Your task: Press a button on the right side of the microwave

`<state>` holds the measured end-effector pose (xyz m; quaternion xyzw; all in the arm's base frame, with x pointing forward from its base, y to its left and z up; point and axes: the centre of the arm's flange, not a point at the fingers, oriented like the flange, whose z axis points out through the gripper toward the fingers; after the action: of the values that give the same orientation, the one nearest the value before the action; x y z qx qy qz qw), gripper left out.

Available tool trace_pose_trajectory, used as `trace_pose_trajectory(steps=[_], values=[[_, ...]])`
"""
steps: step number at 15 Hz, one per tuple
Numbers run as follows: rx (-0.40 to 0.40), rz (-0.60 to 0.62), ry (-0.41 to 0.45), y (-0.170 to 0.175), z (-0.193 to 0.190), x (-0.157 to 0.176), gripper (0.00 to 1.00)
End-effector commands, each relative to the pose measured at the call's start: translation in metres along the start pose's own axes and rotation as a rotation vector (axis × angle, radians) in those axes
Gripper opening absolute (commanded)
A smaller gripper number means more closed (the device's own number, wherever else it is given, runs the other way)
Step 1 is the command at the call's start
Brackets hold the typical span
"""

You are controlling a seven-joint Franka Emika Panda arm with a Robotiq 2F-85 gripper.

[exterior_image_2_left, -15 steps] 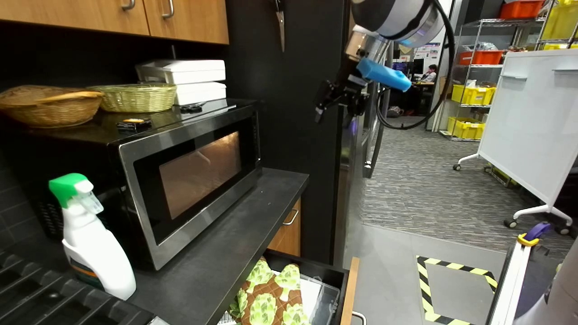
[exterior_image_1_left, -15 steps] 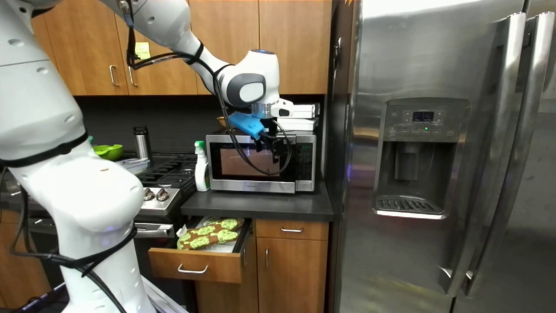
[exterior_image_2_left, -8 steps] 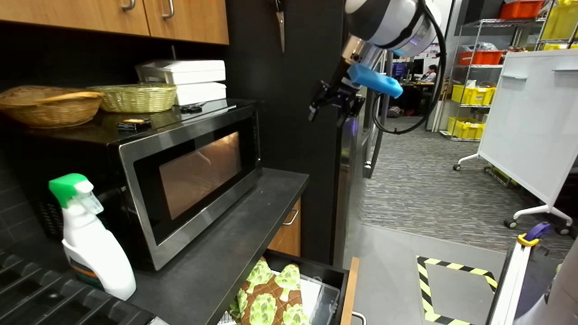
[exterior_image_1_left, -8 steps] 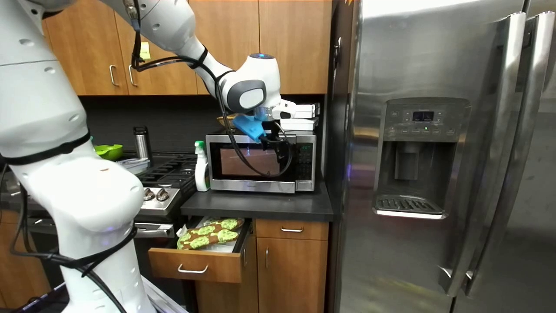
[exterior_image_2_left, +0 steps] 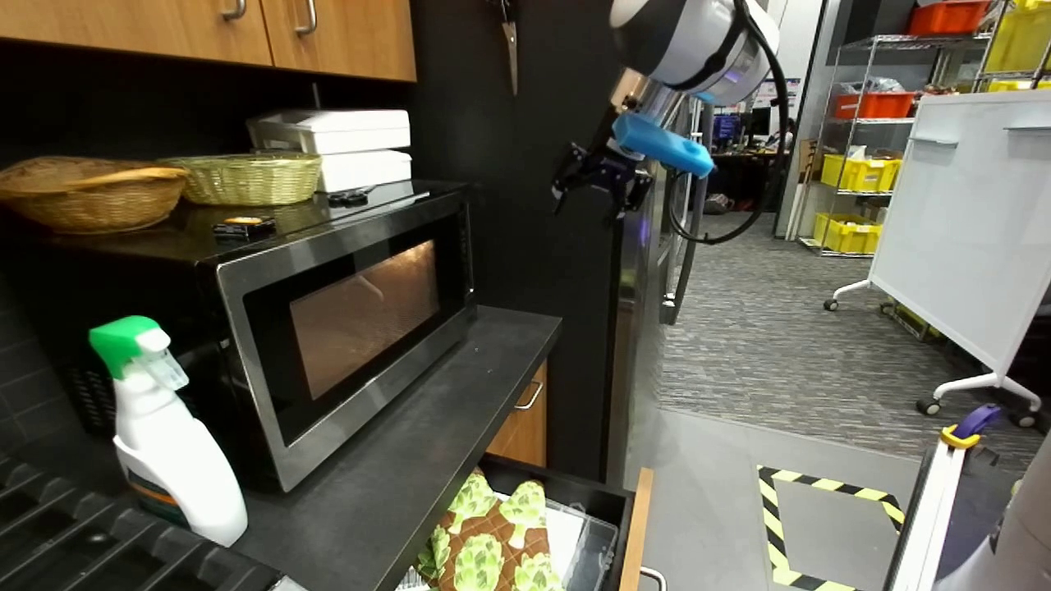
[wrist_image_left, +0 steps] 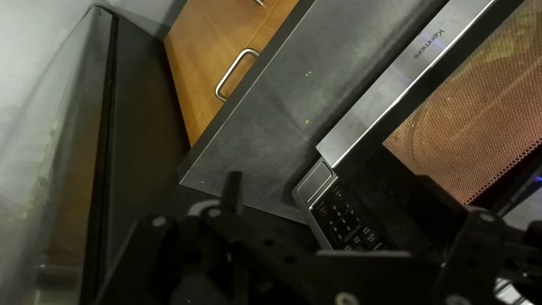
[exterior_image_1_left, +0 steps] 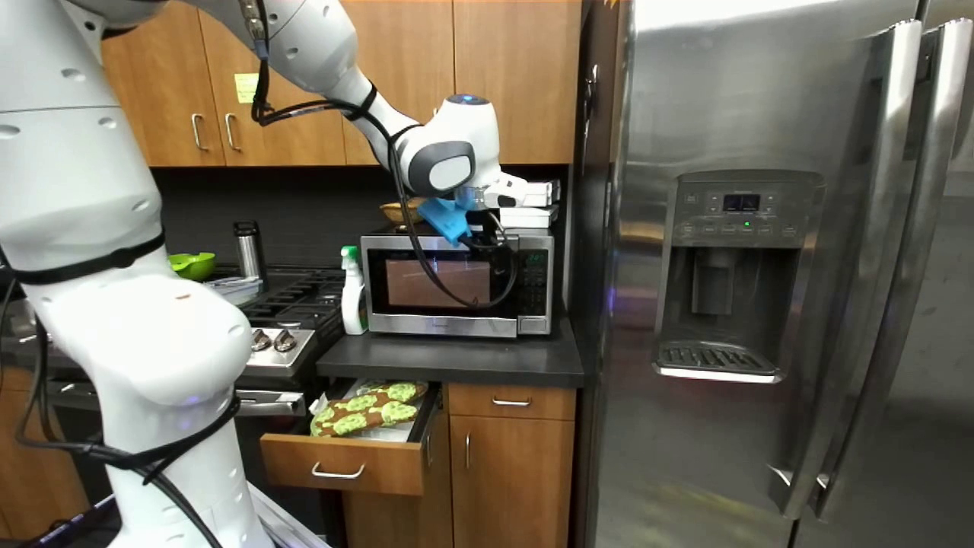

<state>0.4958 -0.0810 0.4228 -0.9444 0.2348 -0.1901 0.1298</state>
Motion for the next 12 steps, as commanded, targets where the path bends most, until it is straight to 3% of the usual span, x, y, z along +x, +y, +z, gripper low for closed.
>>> trace_pose_trajectory(steps=[1, 12], values=[[0.011, 0.061, 0.006, -0.001, 0.004, 0.018, 1.00], [0.018, 0.192, -0.040, 0.007, 0.005, 0.029, 1.00]])
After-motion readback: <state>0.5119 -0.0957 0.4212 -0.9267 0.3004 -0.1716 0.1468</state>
